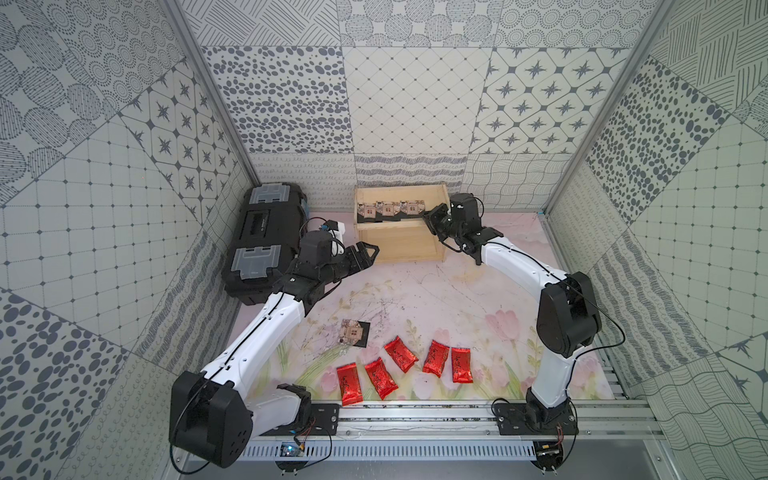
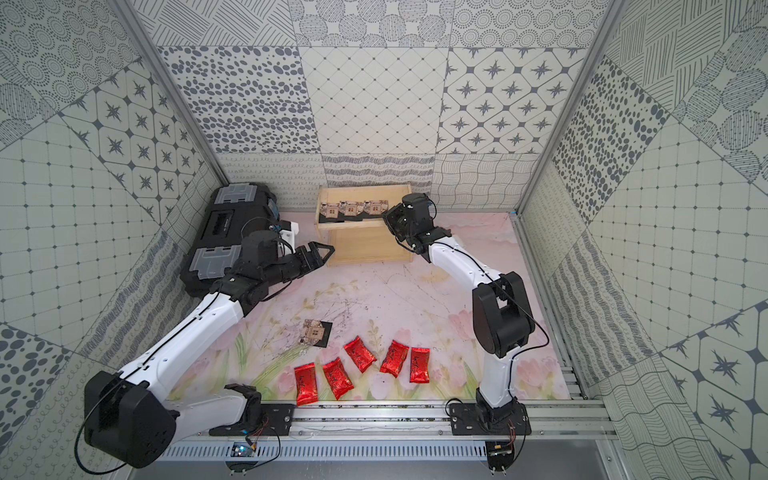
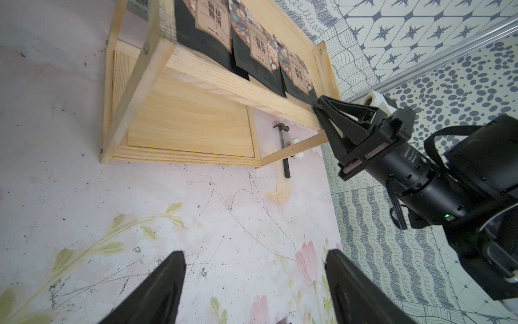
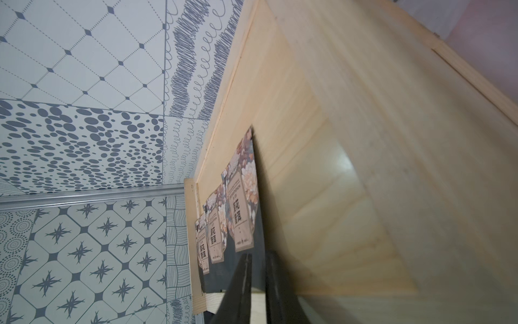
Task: Place the tea bags on the shelf by color
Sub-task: Place the tea bag on the shelf, then pick up the tea bag from the center of the board.
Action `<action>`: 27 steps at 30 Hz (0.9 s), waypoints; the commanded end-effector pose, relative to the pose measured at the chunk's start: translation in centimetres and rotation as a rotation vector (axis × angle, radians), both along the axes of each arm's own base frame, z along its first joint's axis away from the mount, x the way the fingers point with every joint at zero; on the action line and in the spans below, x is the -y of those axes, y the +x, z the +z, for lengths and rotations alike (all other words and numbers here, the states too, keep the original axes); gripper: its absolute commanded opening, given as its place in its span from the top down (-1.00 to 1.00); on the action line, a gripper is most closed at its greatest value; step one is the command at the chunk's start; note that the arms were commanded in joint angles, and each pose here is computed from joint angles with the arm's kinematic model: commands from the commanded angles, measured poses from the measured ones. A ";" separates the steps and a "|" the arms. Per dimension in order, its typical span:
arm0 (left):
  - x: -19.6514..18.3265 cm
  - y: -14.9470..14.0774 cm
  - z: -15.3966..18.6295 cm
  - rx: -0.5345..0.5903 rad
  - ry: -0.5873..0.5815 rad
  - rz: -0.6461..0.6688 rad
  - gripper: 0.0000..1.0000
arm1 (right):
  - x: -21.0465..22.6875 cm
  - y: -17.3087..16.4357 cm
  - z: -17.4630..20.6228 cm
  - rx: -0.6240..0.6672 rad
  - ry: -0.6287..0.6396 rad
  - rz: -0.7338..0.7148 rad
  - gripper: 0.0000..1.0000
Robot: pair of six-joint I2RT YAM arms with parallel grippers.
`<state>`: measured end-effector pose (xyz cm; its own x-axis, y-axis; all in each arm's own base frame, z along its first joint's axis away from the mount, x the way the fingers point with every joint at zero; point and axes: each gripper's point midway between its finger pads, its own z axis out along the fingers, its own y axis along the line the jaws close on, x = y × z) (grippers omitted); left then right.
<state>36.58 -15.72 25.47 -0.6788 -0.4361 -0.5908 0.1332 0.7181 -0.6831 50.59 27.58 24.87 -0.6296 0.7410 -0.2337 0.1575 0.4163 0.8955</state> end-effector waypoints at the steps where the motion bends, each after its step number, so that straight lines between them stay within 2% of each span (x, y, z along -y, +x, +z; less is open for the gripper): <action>1: -0.1 0.6 0.9 0.040 -0.023 -0.004 -0.67 | 0.0 -0.3 -2.4 -0.067 -0.050 0.031 0.52; 8: -0.3 0.7 0.7 0.032 -0.021 0.007 -0.67 | 1.5 -1.2 -1.3 -0.079 -0.077 0.017 0.20; 13: -0.5 0.8 0.2 0.009 -0.022 0.016 -0.66 | 1.9 -1.7 -0.4 -0.064 -0.092 0.026 0.13; 18: -0.8 0.7 -1.2 -0.069 -0.014 0.038 -0.60 | 2.0 -2.9 1.8 -0.011 -0.106 0.055 0.11; 20: -1.2 0.5 -2.0 -0.112 -0.013 0.050 -0.56 | 1.3 -4.0 3.2 0.043 -0.126 0.106 0.11; 23: -2.1 -0.8 -4.0 -0.192 -0.002 0.072 -0.53 | -1.5 -7.3 5.1 0.185 -0.169 0.287 0.10; 27: -4.0 -3.4 -8.1 -0.318 0.015 0.131 -0.49 | -5.2 -13.1 2.6 0.375 -0.338 0.502 0.09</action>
<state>35.97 -13.59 21.49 -0.7273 -0.4874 -0.4833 -0.0227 0.7208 -0.6928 41.11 29.65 26.77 -0.7583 0.4443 -0.4770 -0.1383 0.6054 0.7838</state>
